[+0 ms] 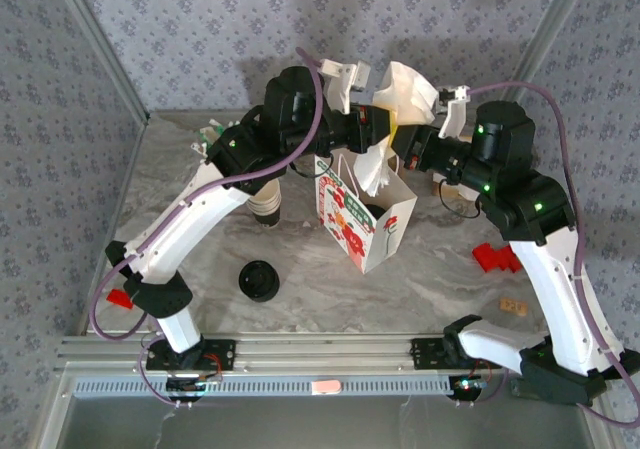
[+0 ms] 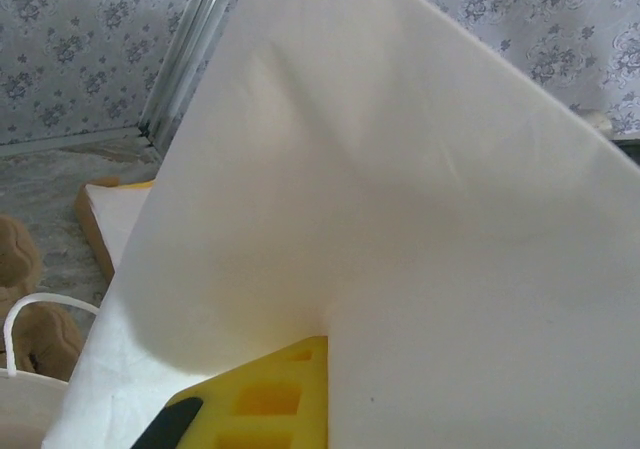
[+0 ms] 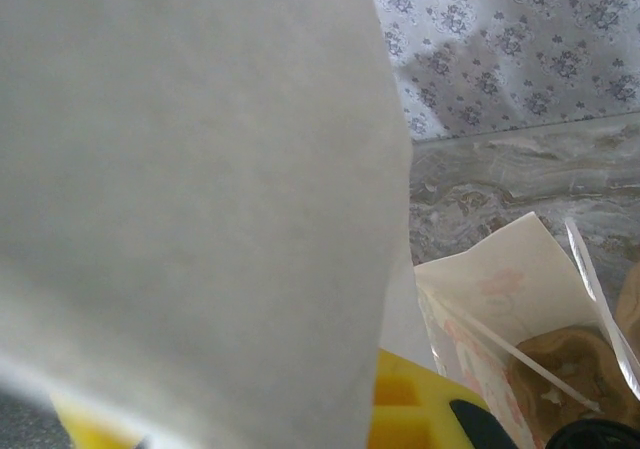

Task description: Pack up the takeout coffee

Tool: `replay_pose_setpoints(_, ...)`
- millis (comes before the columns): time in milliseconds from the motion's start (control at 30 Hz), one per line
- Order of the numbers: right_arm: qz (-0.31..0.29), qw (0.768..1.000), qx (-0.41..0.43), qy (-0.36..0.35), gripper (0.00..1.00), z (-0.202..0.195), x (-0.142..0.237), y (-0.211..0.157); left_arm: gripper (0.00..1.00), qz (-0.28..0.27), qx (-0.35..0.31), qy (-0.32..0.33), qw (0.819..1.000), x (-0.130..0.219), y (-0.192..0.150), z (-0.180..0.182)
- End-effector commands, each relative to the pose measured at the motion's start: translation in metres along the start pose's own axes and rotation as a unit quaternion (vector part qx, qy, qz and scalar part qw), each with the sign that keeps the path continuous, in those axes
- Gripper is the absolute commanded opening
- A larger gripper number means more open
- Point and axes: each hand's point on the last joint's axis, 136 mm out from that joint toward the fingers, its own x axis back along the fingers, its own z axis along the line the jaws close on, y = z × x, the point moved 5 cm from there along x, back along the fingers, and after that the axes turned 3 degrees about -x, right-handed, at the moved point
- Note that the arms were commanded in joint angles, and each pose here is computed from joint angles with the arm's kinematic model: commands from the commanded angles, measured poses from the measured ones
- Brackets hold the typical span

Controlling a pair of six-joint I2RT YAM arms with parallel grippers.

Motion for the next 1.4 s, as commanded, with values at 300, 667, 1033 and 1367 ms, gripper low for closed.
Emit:
replay_pose_setpoints(300, 0.013, 0.998, 0.032, 0.053, 0.00, 0.019, 0.011, -0.004, 0.09, 0.002, -0.036, 0.022, 0.999, -0.005, 0.002, 0.004)
replay_pose_setpoints(667, 0.023, 0.997, 0.043, 0.054, 0.00, 0.020, 0.012, -0.009, 0.09, -0.002, -0.038, 0.028, 0.999, -0.010, 0.004, 0.006)
replay_pose_setpoints(1033, 0.024, 0.997, 0.047, 0.061, 0.02, 0.022, 0.013, -0.010, 0.09, 0.000, -0.041, 0.034, 0.999, -0.013, 0.003, 0.008)
replay_pose_setpoints(1367, 0.009, 0.997, 0.040, 0.061, 0.23, 0.022, 0.011, -0.007, 0.08, -0.004, -0.042, 0.027, 0.999, -0.013, 0.005, 0.003)
